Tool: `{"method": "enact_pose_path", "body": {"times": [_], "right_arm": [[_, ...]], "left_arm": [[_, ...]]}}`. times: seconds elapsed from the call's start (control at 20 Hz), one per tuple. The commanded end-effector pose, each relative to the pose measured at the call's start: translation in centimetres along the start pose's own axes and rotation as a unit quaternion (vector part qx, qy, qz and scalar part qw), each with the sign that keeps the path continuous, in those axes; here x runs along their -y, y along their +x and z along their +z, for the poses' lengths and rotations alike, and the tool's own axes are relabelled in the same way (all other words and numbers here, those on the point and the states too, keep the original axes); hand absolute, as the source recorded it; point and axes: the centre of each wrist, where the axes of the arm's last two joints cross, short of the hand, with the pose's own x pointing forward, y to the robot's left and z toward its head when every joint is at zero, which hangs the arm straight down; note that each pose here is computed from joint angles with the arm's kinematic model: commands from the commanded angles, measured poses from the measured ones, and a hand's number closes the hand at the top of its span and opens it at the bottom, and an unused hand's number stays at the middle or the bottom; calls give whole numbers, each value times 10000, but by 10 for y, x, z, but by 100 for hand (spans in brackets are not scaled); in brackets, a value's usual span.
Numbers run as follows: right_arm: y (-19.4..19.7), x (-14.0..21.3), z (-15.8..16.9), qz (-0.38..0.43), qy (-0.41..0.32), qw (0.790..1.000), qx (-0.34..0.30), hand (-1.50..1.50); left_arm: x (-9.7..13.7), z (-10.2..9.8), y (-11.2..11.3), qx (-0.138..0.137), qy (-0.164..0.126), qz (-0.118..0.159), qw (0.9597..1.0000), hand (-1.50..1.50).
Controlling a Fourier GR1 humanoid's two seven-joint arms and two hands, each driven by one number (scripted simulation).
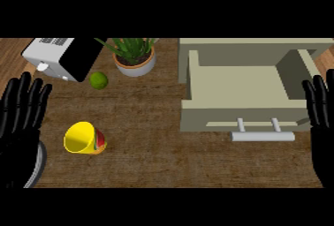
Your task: Pick up the cup, place it into the drawer and close the drawer
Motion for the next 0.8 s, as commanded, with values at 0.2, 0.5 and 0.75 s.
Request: {"method": "enact_pose_path", "body": {"times": [0.2,0.5,0.75], "right_arm": [[2,-2,-6,-16,259,9996,131,-150],[-14,-16,-2,-288,1088,9912,-697,-150],[-13,-3,-25,-217,1126,9911,-675,-150]], "left_arm": [[-37,4,3,436,-1934,955,9755,-150],[-96,15,-44,-647,-1557,1952,9662,-150],[-116,-1,-61,-953,-1609,1769,9663,-150]]}}
